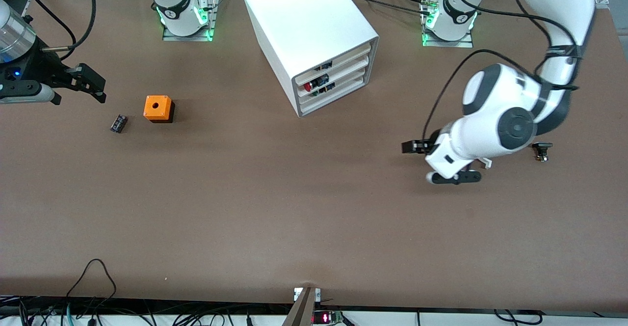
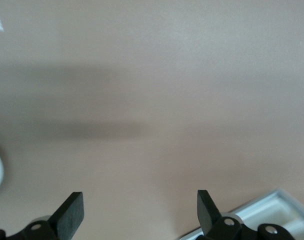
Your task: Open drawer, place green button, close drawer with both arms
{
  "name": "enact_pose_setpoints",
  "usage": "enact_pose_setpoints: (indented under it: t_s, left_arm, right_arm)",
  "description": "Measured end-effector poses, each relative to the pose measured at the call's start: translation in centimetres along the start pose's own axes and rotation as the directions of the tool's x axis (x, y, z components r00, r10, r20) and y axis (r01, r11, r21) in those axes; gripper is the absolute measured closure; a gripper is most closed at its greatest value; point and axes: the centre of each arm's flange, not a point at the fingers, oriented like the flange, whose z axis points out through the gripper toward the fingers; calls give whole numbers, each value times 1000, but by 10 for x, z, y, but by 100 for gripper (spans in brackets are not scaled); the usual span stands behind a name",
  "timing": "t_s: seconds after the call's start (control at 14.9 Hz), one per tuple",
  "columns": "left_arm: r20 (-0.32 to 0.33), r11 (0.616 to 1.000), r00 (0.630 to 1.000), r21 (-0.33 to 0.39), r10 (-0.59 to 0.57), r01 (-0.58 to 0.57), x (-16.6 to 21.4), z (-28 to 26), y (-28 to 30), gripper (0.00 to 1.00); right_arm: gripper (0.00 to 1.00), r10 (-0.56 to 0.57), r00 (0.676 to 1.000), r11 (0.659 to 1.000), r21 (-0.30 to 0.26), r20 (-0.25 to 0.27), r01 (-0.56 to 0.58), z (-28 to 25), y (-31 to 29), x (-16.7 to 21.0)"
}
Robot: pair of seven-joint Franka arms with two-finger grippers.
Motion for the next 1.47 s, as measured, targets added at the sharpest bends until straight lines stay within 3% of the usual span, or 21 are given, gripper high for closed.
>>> enact_pose_setpoints:
  t_s: [0.27,0.47,0.67,1.14,1.47]
  left_arm:
    - [-32,992,992,49,118,-117,-13,-75,-58,0]
    - [-97,989,989,103,112,-102,-56,-138,-84,0]
    - [-119,989,990,139,76,-60,-107,-172,-95,0]
    - [-131,990,991,132,-34,51,-124,-172,-102,0]
    - [-134,990,990,131,-39,57,-125,-173,-104,0]
  right_arm:
    - [0,2,1000,1000,0,0,-2,0,1,0]
    - [0,6,1000,1000,0,-1,-6,-1,3,0]
    - [0,7,1000,1000,0,-4,-7,-2,4,1]
    - [0,8,1000,1000,0,-8,-8,-4,4,1]
    - [0,8,1000,1000,0,-17,-8,-8,4,2]
